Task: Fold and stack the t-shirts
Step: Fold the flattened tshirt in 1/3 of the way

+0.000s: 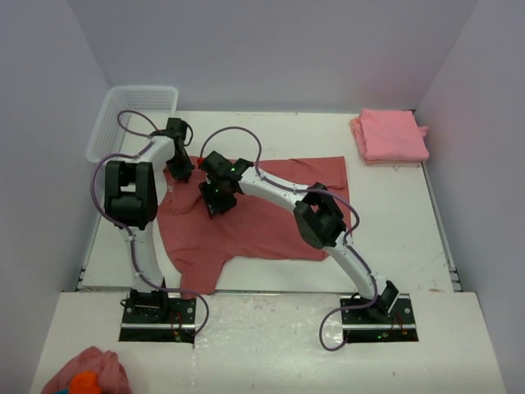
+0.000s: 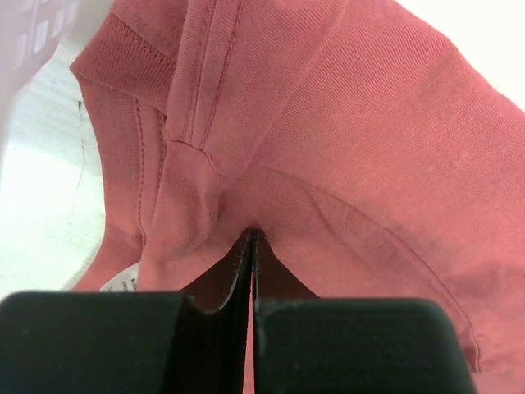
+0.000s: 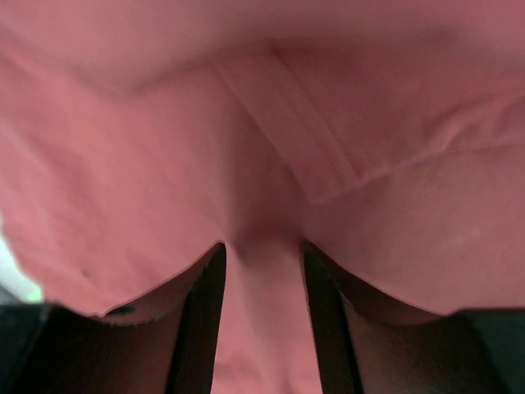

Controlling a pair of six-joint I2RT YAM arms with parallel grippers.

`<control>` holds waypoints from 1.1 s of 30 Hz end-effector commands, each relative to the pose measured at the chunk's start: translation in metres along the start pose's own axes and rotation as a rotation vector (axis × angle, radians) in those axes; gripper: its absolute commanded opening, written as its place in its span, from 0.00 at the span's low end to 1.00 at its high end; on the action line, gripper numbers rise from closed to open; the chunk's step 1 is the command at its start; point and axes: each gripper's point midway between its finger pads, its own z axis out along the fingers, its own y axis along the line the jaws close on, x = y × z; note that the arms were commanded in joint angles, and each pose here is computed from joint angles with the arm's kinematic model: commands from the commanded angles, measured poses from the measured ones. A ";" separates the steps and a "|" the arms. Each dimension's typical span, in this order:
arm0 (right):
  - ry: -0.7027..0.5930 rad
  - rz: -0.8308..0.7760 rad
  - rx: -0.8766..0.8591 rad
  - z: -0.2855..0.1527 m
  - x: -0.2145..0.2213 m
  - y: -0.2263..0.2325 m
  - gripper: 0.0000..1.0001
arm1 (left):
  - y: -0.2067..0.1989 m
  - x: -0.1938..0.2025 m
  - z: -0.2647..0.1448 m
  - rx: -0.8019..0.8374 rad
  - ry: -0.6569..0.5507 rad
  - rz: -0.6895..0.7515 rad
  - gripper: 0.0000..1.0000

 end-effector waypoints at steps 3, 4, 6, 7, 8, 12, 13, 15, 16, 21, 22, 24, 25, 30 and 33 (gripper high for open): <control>-0.002 -0.003 -0.016 -0.002 -0.001 -0.006 0.44 | 0.006 -0.002 -0.020 0.008 -0.014 0.021 0.00; -0.004 0.000 -0.016 -0.002 -0.002 -0.009 0.44 | 0.005 -0.001 -0.021 0.014 -0.014 0.022 0.00; -0.010 -0.006 -0.016 -0.001 -0.005 -0.011 0.43 | 0.004 0.002 -0.021 0.021 -0.014 0.024 0.00; -0.012 -0.008 -0.011 -0.001 -0.005 -0.013 0.43 | 0.005 0.005 -0.021 0.020 -0.010 0.028 0.00; -0.017 -0.009 -0.007 -0.002 -0.007 -0.013 0.43 | 0.004 0.006 -0.022 0.020 -0.012 0.028 0.00; -0.036 -0.014 -0.015 -0.006 -0.012 -0.010 0.44 | 0.008 0.005 -0.021 0.007 -0.021 0.032 0.00; -0.044 -0.016 -0.013 -0.008 -0.014 -0.009 0.44 | 0.007 0.003 -0.021 0.006 -0.025 0.033 0.00; -0.060 -0.019 -0.019 -0.015 -0.020 -0.006 0.44 | 0.007 0.004 -0.021 0.004 -0.021 0.035 0.00; -0.068 -0.020 -0.020 -0.017 -0.021 -0.005 0.44 | 0.006 0.001 -0.024 0.010 -0.030 0.035 0.00; -0.165 -0.054 -0.023 -0.056 -0.036 0.002 0.51 | 0.011 -0.013 -0.036 -0.010 -0.111 0.033 0.01; -0.195 -0.061 -0.017 -0.073 -0.042 0.004 0.53 | 0.010 -0.017 -0.042 -0.003 -0.129 0.032 0.05; -0.218 -0.074 -0.017 -0.089 -0.047 0.008 0.54 | 0.009 -0.022 -0.048 0.000 -0.150 0.032 0.09; -0.234 -0.081 -0.015 -0.098 -0.051 0.010 0.54 | 0.007 -0.028 -0.056 0.010 -0.175 0.028 0.11; -0.307 -0.070 0.075 -0.154 -0.065 -0.006 0.55 | -0.004 -0.044 -0.096 0.041 -0.275 0.061 0.23; -0.336 0.065 0.186 -0.185 -0.070 -0.051 0.39 | -0.014 -0.035 -0.114 0.065 -0.300 0.096 0.26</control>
